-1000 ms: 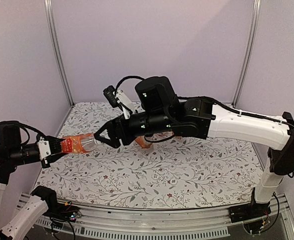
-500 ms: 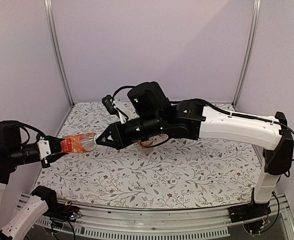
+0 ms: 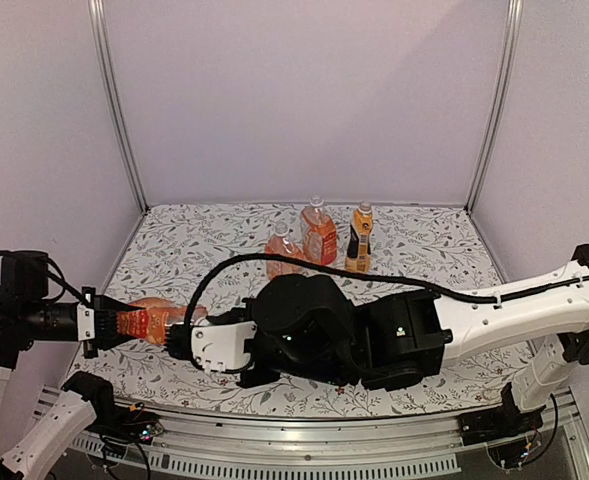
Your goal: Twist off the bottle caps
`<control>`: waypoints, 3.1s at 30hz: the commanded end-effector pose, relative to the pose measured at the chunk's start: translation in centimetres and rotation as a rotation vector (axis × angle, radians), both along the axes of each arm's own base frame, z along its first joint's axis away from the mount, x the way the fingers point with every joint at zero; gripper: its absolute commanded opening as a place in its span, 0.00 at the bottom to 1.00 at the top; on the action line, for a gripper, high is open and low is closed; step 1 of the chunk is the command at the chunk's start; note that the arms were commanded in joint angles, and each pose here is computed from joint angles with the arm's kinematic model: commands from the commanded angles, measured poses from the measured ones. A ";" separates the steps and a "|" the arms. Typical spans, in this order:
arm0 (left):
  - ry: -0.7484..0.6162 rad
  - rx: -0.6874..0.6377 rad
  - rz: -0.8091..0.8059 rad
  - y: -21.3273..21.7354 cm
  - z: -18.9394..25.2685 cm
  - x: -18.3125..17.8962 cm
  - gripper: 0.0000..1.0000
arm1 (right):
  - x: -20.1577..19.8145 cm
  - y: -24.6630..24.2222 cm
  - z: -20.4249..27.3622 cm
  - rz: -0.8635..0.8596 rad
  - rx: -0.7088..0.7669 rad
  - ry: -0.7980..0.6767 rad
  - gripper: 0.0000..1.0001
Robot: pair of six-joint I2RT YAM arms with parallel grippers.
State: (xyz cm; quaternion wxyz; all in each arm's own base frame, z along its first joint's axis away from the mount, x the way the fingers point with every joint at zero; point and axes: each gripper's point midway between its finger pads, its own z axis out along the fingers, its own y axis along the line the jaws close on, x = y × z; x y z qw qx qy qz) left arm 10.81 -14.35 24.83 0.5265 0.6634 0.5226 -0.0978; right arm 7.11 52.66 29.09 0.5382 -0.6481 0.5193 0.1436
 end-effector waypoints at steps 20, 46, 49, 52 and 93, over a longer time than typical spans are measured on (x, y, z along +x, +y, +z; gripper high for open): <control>0.069 0.074 0.178 2.1 -2.4 2.0 0.17 | 1.9 -1.9 3.6 -0.086 -0.146 -0.916 0.00; 0.293 -0.657 0.509 2.3 7.2 7.4 0.18 | 3.1 -10.8 -22.7 -0.480 -0.897 0.712 0.06; 0.287 -0.647 0.490 2.1 7.3 7.0 0.18 | 3.0 -10.5 -24.4 -0.488 -0.941 0.721 0.12; 0.284 -0.637 0.454 1.7 7.5 6.5 0.18 | 3.0 -10.3 -25.6 -0.494 -0.965 0.724 0.23; 0.353 -0.534 -0.028 -2.4 8.2 -1.9 0.18 | 3.1 2.2 14.4 0.209 0.427 0.479 0.76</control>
